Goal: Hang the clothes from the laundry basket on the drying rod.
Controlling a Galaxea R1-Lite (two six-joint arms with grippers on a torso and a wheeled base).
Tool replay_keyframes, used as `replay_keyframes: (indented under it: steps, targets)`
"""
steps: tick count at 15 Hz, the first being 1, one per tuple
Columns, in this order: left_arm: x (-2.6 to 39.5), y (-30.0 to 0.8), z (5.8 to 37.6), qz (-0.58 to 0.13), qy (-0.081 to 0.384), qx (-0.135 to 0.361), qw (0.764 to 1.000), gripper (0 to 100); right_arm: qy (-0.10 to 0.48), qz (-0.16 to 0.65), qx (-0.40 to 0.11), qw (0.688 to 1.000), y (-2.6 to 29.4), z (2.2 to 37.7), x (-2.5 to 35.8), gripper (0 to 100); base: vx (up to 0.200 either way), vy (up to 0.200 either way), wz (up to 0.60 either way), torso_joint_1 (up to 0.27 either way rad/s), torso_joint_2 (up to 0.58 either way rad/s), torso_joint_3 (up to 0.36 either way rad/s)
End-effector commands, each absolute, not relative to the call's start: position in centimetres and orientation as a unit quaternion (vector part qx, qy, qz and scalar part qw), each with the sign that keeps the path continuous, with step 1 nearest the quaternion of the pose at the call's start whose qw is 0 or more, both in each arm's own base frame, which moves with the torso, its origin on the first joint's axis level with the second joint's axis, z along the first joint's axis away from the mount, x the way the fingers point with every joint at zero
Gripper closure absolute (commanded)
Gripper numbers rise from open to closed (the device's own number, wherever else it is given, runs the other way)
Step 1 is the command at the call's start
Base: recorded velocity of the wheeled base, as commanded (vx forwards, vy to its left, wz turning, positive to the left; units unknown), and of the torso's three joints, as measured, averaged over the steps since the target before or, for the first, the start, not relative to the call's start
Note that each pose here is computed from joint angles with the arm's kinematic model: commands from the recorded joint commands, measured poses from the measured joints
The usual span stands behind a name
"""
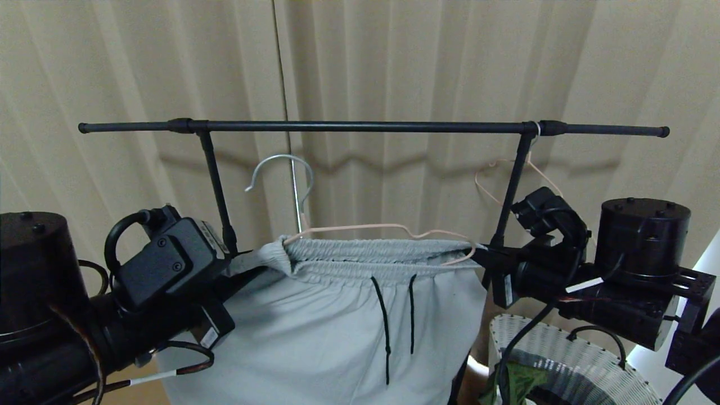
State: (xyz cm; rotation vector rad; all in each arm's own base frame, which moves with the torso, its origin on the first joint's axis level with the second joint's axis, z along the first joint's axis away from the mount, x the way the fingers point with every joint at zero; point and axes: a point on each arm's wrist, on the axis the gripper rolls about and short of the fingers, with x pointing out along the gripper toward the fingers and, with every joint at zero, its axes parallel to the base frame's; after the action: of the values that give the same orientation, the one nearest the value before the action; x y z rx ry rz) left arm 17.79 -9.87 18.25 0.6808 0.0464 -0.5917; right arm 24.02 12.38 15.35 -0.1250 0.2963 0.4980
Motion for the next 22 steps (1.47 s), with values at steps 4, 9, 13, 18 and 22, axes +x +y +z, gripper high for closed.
replay_keyframes:
  steps: [4, 9, 13, 18, 22]
  targets:
    - [19.6, -8.2, 16.7, -0.247, 0.067, 0.358, 0.898, 100, 0.135, 0.245, -0.059, 0.958, 12.1, 16.0, 23.6, 100, 0.0, 0.0, 0.0, 0.0, 0.0, 0.0]
    - [20.4, -8.4, 16.3, -0.247, 0.078, 0.36, 0.896, 100, 0.146, 0.271, -0.067, 0.949, 12.7, 16.5, 21.8, 100, 0.0, 0.0, 0.0, 0.0, 0.0, 0.0]
    - [21.5, -8.8, 16.3, -0.24, 0.068, 0.347, 0.904, 100, 0.152, 0.338, -0.081, 0.925, 14.7, 17.1, 18.5, 100, 0.0, 0.0, 0.0, 0.0, 0.0, 0.0]
    - [21.3, -9.2, 15.1, -0.252, 0.078, 0.355, 0.897, 100, 0.15, 0.359, -0.085, 0.917, 15.7, 17.2, 18.0, 0, 0.0, 0.0, 0.0, 0.0, 0.0, 0.0]
    - [21.4, -9.4, 14.9, -0.256, 0.072, 0.359, 0.895, 100, 0.156, 0.366, -0.087, 0.913, 15.8, 16.6, 17.6, 0, 0.0, 0.0, 0.0, 0.0, 0.0, 0.0]
